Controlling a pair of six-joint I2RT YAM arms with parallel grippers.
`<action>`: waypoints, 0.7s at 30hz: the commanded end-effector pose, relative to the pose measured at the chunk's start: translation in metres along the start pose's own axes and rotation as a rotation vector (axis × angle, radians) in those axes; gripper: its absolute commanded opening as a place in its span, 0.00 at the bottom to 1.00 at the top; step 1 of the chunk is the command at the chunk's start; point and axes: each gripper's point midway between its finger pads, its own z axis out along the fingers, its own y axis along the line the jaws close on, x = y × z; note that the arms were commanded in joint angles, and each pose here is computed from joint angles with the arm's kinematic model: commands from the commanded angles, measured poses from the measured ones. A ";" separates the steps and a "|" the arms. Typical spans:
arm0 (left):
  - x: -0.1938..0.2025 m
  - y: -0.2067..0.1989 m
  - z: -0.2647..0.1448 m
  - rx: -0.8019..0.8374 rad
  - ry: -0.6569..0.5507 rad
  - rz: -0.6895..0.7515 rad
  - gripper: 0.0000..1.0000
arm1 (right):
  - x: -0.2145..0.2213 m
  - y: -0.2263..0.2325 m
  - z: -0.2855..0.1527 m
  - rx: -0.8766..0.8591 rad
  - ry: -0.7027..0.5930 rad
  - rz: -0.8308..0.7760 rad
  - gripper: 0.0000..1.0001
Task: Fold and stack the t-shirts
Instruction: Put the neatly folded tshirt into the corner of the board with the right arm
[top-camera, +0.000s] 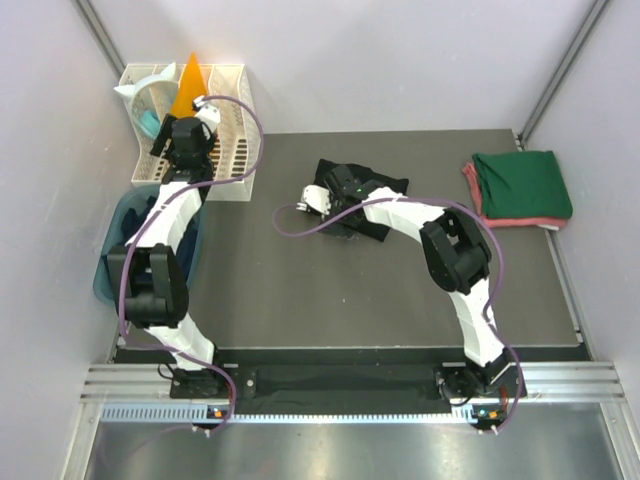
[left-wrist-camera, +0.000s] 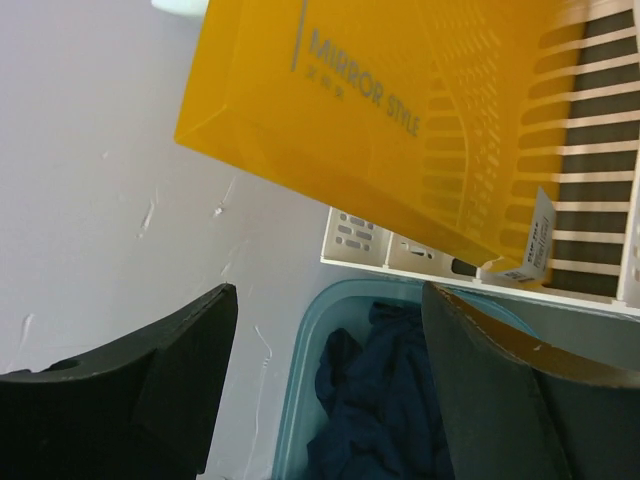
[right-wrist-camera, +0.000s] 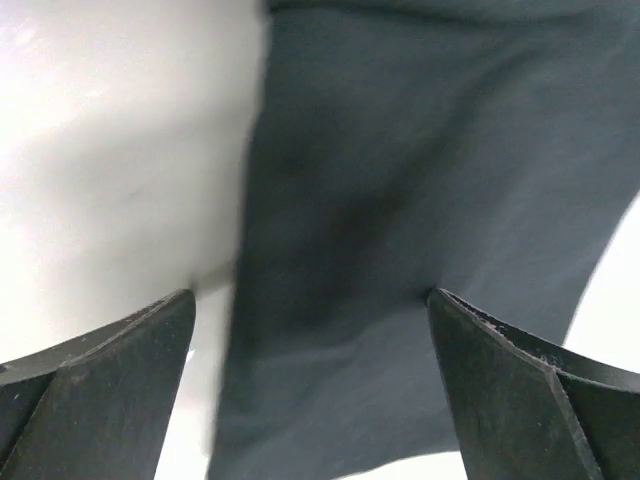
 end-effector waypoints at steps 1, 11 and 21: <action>-0.036 0.031 -0.023 -0.019 -0.097 -0.100 0.79 | 0.009 -0.005 0.025 0.073 0.061 -0.036 0.99; -0.068 0.046 -0.050 0.005 -0.187 -0.131 0.79 | 0.040 0.004 0.018 0.062 0.121 -0.054 0.30; -0.108 0.079 -0.101 0.017 -0.345 -0.187 0.87 | 0.033 -0.028 -0.035 0.187 0.098 -0.058 0.00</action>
